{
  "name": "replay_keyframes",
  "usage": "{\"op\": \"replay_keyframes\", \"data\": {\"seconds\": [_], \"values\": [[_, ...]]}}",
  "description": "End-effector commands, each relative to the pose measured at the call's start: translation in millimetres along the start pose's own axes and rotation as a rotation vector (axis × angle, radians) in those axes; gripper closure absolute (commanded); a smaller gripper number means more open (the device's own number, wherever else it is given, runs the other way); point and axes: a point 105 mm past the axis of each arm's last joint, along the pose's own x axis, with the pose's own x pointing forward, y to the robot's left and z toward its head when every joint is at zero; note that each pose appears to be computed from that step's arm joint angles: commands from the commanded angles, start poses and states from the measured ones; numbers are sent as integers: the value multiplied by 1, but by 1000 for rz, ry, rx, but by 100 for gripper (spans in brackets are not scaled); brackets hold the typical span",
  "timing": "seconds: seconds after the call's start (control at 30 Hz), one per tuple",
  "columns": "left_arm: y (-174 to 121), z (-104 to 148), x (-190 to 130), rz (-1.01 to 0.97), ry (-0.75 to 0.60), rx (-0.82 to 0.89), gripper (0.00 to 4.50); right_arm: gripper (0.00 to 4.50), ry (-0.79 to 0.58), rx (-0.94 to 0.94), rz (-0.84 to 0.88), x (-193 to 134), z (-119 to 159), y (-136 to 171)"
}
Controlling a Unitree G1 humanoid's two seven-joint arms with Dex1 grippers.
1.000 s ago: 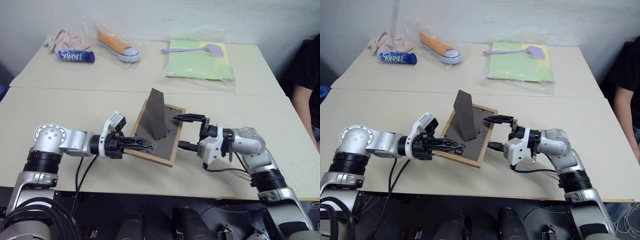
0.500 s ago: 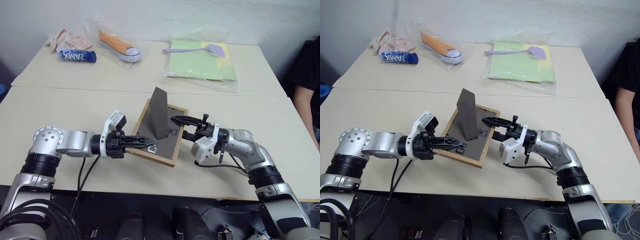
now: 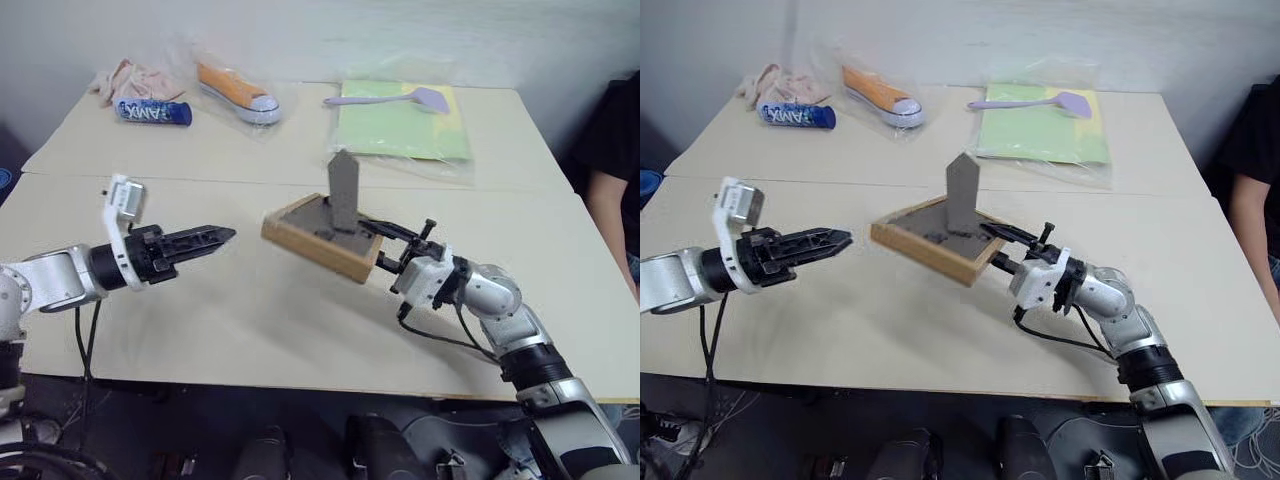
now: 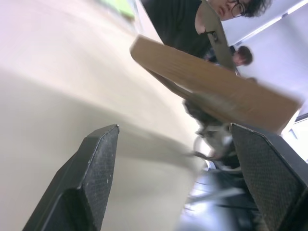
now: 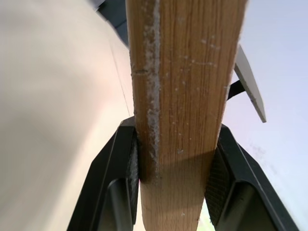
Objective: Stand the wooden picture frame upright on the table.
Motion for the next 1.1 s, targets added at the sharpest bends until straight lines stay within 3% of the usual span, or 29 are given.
{"op": "replay_keyframes", "data": {"seconds": [0.03,0.13,0.33,0.57,0.7,0.87,1.03,1.1], "values": [[2,-10,1,-4,79,426,27,322,-74,446,-109,-9,11,-17],[2,-28,5,-55,122,544,0,322,-6,776,-112,-15,-2,-10],[5,-45,9,-86,122,559,0,322,154,1058,-144,-33,-38,7],[7,-45,10,-84,111,558,0,322,266,1060,-57,-42,-62,41],[8,-42,9,-73,115,584,0,323,280,1039,-137,-42,-70,35],[14,-47,-1,-43,144,610,0,163,222,977,-127,-43,-58,22],[34,-60,-21,91,217,688,0,3,222,863,-19,-67,-33,20],[42,-67,-35,145,236,692,0,3,261,786,9,-87,-27,17]]}}
